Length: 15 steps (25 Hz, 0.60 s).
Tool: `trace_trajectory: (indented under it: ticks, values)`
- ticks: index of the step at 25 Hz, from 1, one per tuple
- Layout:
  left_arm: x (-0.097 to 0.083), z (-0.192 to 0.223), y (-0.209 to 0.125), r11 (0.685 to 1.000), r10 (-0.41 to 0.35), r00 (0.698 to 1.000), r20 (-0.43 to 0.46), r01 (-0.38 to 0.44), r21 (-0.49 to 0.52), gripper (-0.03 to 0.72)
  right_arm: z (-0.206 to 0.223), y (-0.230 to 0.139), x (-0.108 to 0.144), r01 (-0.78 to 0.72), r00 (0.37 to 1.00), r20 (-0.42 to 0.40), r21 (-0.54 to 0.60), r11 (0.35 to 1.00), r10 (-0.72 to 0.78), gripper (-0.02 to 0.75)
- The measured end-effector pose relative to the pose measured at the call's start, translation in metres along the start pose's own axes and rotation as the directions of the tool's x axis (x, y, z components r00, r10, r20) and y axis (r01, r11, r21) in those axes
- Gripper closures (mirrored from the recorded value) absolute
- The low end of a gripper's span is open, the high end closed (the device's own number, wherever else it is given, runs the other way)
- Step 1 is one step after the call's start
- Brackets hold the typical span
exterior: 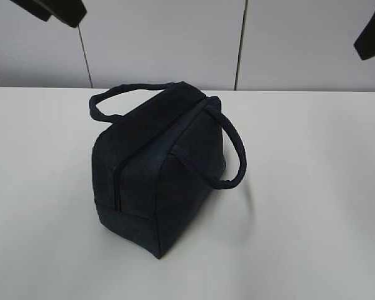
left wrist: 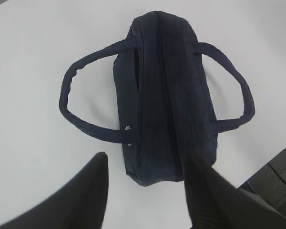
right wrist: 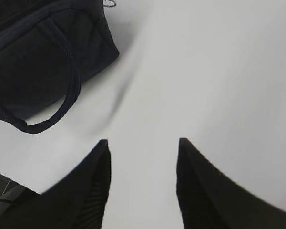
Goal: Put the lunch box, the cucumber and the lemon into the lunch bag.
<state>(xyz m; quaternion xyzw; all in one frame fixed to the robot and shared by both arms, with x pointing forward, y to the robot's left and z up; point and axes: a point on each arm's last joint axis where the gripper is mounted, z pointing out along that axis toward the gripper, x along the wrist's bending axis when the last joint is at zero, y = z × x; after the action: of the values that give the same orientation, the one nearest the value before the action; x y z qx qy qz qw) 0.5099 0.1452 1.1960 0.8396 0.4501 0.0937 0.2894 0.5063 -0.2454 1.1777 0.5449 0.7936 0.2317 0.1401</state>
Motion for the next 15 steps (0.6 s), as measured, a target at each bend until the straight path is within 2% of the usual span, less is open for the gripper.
trace_trajectory:
  ticks: [9,15]
  values:
    - [-0.014,-0.060,-0.062,0.998,0.010,1.000,0.001,-0.010,-0.062,0.333,-0.049,-0.036,0.014,0.010,1.000,0.010,-0.103,0.995,-0.009,0.398]
    - [-0.025,-0.090,-0.109,0.993,0.014,1.000,0.027,-0.010,-0.116,0.372,-0.066,-0.070,0.023,0.015,1.000,0.016,-0.134,0.991,-0.013,0.398]
